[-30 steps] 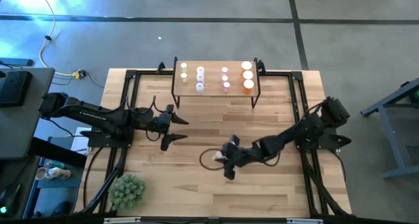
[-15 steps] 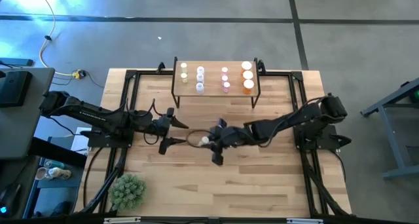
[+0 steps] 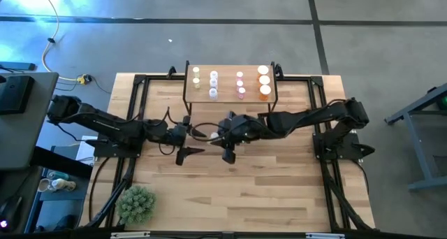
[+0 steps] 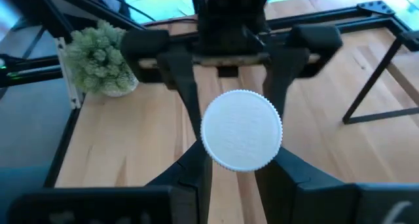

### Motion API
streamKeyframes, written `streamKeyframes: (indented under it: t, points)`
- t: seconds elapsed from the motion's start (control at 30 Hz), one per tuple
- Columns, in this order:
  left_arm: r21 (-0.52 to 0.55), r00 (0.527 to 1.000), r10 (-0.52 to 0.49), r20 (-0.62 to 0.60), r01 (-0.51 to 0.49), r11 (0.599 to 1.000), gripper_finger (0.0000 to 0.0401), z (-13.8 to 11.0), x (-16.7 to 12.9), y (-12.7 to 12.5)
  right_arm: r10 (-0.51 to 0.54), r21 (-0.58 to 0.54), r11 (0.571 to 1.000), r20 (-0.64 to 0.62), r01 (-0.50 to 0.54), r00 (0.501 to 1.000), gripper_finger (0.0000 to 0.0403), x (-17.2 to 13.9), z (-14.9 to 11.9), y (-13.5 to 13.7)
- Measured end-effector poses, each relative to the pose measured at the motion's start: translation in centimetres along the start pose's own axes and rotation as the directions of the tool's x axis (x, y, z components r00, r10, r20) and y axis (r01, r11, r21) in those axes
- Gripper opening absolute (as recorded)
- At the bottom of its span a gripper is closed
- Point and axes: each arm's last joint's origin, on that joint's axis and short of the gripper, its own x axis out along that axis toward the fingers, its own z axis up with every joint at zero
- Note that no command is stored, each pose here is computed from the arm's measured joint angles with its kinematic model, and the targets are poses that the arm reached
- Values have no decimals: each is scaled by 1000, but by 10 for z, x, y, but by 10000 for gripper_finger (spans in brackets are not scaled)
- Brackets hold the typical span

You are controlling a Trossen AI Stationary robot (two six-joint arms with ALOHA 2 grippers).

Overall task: Pick and place medicine bottles onto shelf by color
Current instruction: Put the yellow pill bottle aligned with the other yellow pill bottles on the shelf

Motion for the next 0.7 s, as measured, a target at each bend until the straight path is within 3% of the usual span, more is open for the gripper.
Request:
streamKeyframes:
  t: [0.3, 0.7]
  points:
    - [-24, 994, 18, 104, -16, 1000, 271, 0, 15, 0, 84, -3, 996, -34, -84, 996, 84, -6, 10, -6]
    - [38, 995, 24, 93, -27, 999, 271, 13, 43, -3, 65, -7, 998, -117, -66, 991, 84, 1, 0, -8]
